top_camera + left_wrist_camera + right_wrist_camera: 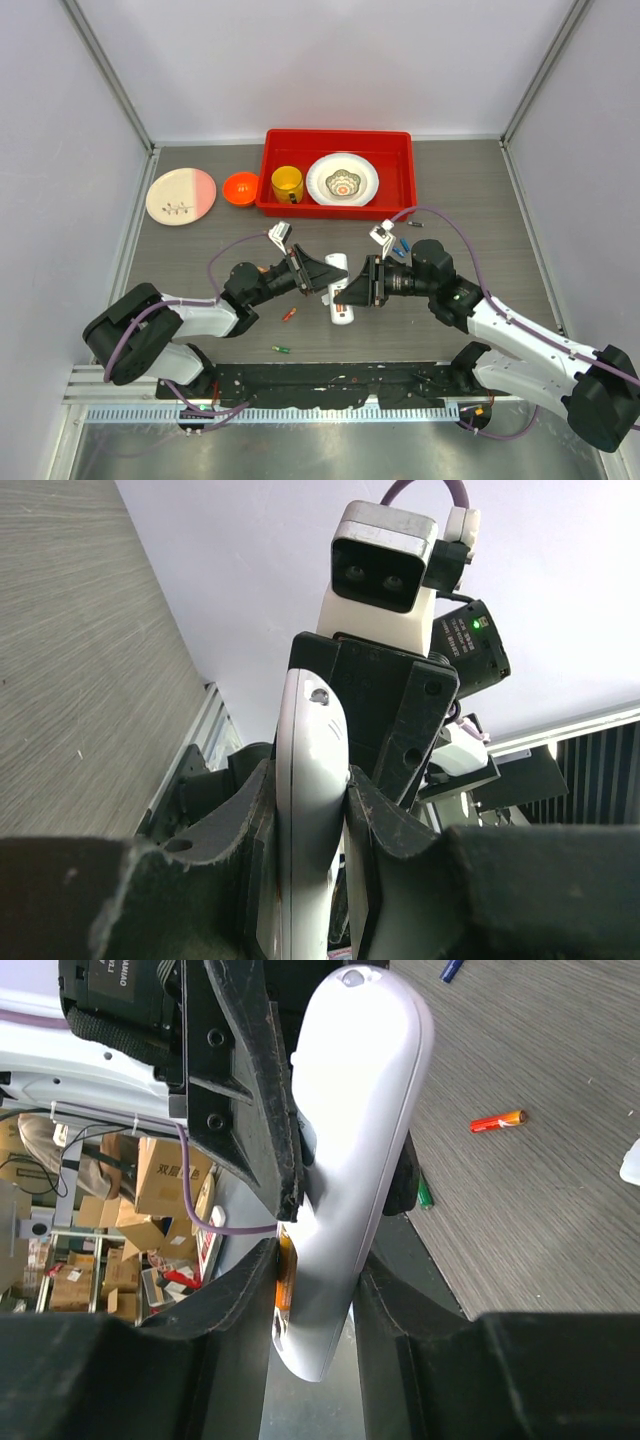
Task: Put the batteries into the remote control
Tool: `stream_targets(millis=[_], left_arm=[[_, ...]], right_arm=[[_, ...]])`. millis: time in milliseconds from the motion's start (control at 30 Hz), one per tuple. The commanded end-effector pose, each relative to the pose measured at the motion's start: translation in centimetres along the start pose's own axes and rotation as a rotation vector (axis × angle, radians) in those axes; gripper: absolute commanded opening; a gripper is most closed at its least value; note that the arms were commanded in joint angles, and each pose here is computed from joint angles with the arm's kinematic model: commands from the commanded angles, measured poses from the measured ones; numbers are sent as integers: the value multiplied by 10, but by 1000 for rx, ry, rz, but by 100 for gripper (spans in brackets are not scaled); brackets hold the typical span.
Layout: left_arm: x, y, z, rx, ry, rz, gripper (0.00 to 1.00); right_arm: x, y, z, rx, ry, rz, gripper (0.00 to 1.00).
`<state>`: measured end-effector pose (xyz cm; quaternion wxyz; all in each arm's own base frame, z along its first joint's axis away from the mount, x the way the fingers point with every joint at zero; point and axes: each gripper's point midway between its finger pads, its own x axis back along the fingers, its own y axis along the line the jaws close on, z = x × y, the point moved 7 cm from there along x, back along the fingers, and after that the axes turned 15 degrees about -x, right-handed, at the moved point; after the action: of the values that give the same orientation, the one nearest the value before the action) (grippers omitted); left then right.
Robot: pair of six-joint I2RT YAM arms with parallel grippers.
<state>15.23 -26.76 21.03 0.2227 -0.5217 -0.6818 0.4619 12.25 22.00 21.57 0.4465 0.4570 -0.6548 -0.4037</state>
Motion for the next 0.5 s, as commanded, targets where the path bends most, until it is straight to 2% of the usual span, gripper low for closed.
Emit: stream_targets(millis=[0, 100, 200, 233, 333, 367, 400, 433, 467], left_arm=[[0, -53, -13, -100, -81, 284, 0], [0, -52, -12, -103, -85, 279, 0], [-2, -52, -10, -103, -87, 276, 0], [-2, -52, -9, -106, -85, 278, 0], [-4, -51, -7, -108, -82, 274, 0], [-4, -51, -7, -112, -82, 273, 0], [-3, -50, -6, -115, -83, 270, 0], [-2, -50, -7, -120, -87, 269, 0], [-1, -48, -7, -122, -92, 261, 0]], right_arm=[[-4, -4, -10, 18, -91, 17, 33], [-5, -6, -12, 2, -108, 24, 27], [-7, -8, -14, -16, -133, 36, 15], [-7, -9, -15, -23, -142, 42, 3], [-9, -10, -14, -25, -118, 35, 1], [-9, -8, -13, -20, -111, 26, 3], [-9, -7, -13, -12, -104, 18, 10], [-6, -3, -13, 1, -103, 6, 31], [-4, -1, -13, 29, -101, 5, 41]])
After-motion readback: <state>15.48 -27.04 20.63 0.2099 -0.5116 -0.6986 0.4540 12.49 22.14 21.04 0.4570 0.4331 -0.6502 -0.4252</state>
